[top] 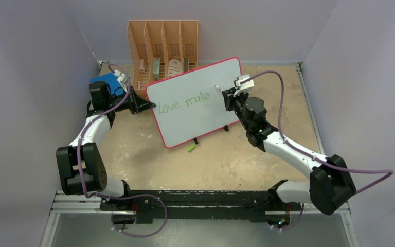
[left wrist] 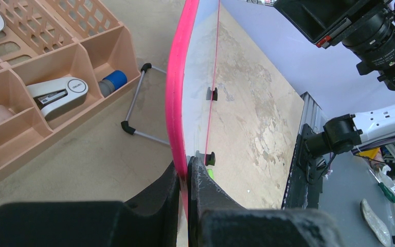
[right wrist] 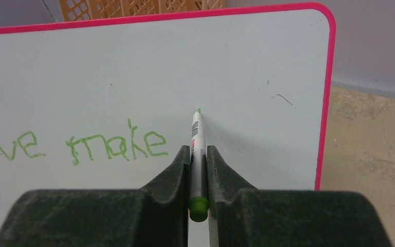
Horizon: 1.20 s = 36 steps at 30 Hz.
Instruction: Write a sentence on the whiteboard
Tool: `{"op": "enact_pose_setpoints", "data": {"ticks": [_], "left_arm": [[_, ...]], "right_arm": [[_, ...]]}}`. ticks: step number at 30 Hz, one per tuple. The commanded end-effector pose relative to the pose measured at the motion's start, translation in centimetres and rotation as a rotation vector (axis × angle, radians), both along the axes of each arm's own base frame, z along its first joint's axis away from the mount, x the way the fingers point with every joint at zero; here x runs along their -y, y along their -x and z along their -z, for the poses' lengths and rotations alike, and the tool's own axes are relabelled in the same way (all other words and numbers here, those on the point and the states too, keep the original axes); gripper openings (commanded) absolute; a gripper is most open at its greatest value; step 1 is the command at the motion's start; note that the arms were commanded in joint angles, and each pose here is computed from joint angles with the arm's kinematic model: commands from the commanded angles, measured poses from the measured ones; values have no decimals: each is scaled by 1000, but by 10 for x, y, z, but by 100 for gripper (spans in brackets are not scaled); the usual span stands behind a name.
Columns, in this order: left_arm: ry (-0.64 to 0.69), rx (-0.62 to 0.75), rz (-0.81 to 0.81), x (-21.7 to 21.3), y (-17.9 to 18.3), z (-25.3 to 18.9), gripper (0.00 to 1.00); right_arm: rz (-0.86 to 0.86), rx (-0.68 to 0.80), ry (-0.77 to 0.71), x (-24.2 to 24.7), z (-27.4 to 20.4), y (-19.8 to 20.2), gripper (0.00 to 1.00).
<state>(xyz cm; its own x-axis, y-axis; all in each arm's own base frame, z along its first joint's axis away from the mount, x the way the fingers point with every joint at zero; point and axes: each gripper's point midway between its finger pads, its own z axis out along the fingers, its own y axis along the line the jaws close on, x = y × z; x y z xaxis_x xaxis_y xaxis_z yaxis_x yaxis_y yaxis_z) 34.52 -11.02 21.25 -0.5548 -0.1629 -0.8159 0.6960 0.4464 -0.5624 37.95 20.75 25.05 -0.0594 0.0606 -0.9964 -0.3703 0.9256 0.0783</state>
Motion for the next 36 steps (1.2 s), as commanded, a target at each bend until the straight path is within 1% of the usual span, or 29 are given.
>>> {"op": "enact_pose_setpoints", "data": {"ticks": [1, 10, 36], "left_arm": [[-44, 152, 1, -1, -6, -25, 0], [-45, 154, 1, -2, -6, -25, 0], [-45, 156, 0, -1, -5, -26, 0]], "right_arm": [[8, 100, -44, -1, -39, -7, 0], [14, 92, -41, 0, -35, -7, 0], [16, -22, -25, 9, 9, 9, 0]]}}
